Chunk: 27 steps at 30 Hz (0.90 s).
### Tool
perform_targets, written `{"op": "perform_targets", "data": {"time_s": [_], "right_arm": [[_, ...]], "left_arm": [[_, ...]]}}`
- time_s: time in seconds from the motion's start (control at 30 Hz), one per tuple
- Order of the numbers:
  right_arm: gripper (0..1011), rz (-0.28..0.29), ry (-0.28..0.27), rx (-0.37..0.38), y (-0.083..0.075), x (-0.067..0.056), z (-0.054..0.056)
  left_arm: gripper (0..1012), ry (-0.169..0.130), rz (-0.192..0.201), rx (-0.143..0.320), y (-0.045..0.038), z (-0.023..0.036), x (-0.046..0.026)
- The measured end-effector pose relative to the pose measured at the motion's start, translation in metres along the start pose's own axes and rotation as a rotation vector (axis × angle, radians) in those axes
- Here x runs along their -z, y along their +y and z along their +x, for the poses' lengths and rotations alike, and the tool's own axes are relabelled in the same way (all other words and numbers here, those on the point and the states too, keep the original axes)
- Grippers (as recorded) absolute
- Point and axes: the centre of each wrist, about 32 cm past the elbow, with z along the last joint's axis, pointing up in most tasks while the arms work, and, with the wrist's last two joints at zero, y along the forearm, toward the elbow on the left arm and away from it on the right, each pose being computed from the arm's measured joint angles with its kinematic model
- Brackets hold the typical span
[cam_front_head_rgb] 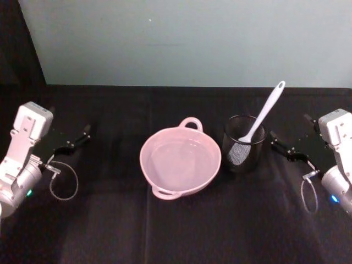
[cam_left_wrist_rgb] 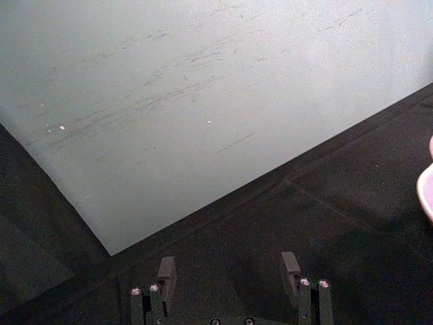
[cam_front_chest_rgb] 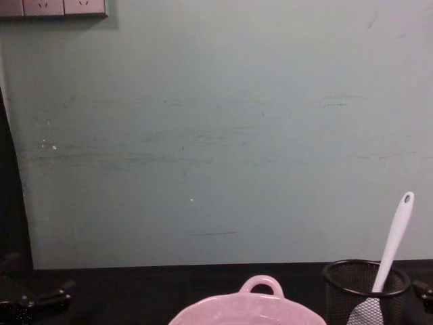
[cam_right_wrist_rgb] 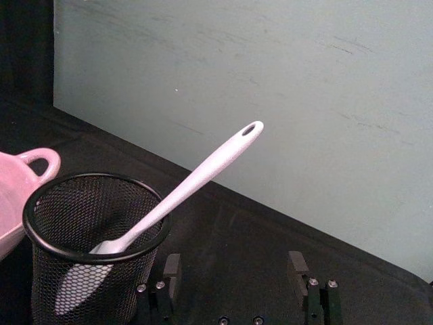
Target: Use the one hand to pick up the spoon and stir the clear water in the bowl.
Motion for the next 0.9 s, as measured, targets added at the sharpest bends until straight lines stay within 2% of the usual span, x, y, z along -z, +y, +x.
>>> {"op": "perform_targets", "data": {"time_s": [0.83, 0.9], "right_arm": [[1002, 0.000, 0.000, 0.000, 0.0000, 0.0000, 0.0001], [1002, 0.000, -0.016, -0.001, -0.0021, -0.0017, 0.0013]], "left_arm": [[1011, 0.000, 0.000, 0.000, 0.0000, 0.0000, 0.0000], [1011, 0.000, 0.000, 0.000, 0.0000, 0.0000, 0.0000]]}}
